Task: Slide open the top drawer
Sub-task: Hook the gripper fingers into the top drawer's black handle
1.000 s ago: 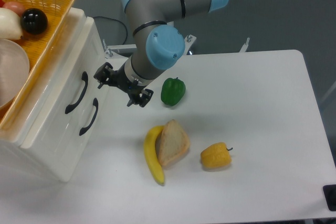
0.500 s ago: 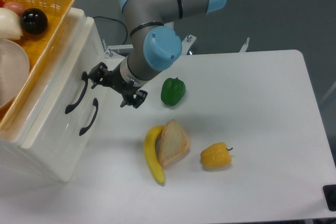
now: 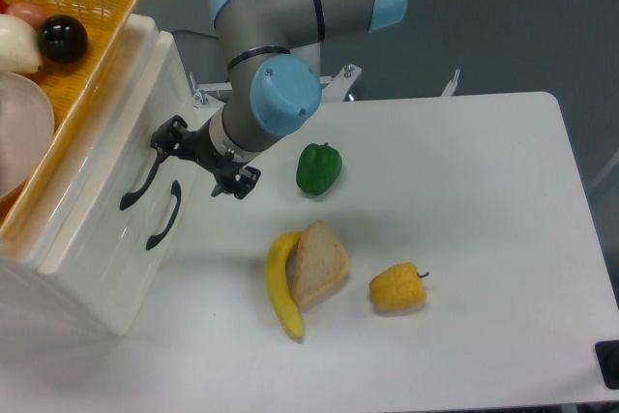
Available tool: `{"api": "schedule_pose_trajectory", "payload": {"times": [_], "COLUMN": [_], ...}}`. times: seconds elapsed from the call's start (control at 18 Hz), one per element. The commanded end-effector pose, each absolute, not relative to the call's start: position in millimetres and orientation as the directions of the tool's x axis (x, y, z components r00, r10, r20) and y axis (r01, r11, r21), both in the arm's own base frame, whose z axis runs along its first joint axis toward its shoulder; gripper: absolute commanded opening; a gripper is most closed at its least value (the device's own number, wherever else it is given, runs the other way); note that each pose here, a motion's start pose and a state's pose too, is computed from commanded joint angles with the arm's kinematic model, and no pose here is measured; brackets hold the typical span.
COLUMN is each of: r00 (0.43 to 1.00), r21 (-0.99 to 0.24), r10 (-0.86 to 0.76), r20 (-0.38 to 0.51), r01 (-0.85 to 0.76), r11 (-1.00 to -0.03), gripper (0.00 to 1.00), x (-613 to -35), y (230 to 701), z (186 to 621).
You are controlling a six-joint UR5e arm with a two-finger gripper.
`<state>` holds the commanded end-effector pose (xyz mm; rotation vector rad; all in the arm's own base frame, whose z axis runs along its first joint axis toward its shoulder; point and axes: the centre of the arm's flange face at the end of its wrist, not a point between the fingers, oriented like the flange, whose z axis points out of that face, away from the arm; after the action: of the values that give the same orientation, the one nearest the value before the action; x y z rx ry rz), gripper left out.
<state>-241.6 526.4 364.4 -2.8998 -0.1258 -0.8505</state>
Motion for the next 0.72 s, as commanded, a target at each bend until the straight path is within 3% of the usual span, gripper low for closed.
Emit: {"api": "schedule_pose_trajectory", "payload": {"times": [0.72], "r00": [0.837], "r21": [-0.093], "r10": [0.033], "r20": [0.547], "r01": [0.100], "r11": [-0.991], "gripper": [1.00], "x": [-234.4], "y": [532.1], "z": [362.4]}}
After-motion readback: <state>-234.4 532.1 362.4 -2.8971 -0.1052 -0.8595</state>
